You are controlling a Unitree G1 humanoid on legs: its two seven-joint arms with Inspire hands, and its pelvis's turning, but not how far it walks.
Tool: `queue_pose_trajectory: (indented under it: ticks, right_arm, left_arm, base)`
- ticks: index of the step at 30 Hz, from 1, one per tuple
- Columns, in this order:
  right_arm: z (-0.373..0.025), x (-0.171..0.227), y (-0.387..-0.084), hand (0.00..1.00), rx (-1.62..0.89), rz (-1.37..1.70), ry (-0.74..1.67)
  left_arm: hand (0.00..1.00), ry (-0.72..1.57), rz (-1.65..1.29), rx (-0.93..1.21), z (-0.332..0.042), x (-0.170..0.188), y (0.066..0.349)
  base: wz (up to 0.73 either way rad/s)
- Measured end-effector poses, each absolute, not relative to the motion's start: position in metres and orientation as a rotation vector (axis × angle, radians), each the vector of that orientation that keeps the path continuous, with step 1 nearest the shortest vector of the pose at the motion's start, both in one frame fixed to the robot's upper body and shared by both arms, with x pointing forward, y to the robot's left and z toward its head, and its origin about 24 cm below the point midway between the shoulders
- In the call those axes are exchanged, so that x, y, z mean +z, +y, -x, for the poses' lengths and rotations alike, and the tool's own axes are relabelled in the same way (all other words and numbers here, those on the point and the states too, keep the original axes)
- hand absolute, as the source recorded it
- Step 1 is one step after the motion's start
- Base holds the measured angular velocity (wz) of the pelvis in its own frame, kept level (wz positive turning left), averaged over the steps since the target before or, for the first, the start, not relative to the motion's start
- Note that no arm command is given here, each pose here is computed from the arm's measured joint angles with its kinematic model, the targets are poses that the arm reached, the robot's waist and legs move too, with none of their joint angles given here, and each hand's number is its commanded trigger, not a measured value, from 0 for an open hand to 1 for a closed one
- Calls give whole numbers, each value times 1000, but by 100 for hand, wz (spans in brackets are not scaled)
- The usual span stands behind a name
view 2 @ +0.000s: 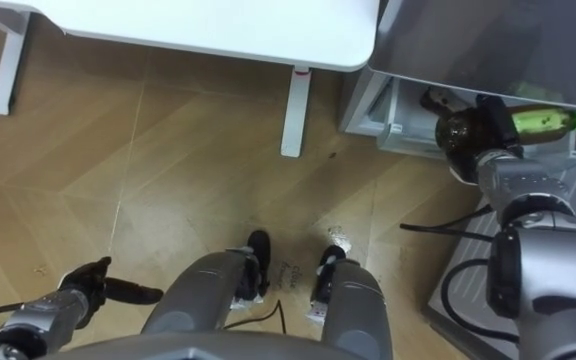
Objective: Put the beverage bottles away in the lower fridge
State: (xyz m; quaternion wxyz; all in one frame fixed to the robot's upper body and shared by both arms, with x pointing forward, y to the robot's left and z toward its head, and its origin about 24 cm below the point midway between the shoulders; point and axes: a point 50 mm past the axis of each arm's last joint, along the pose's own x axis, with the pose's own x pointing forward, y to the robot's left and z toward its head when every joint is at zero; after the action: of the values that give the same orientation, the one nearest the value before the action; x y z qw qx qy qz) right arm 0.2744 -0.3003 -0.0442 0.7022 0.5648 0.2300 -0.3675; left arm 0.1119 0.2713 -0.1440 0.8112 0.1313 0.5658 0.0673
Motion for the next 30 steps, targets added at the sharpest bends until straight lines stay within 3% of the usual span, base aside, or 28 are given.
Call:
queue_pose_trajectory:
  ticks: [30]
  right_arm:
    - [-275,-43,-302,0,-812,-1255,492]
  left_arm:
    - [0,1212,-281,144,-111,-144,271]
  base:
    - [0]
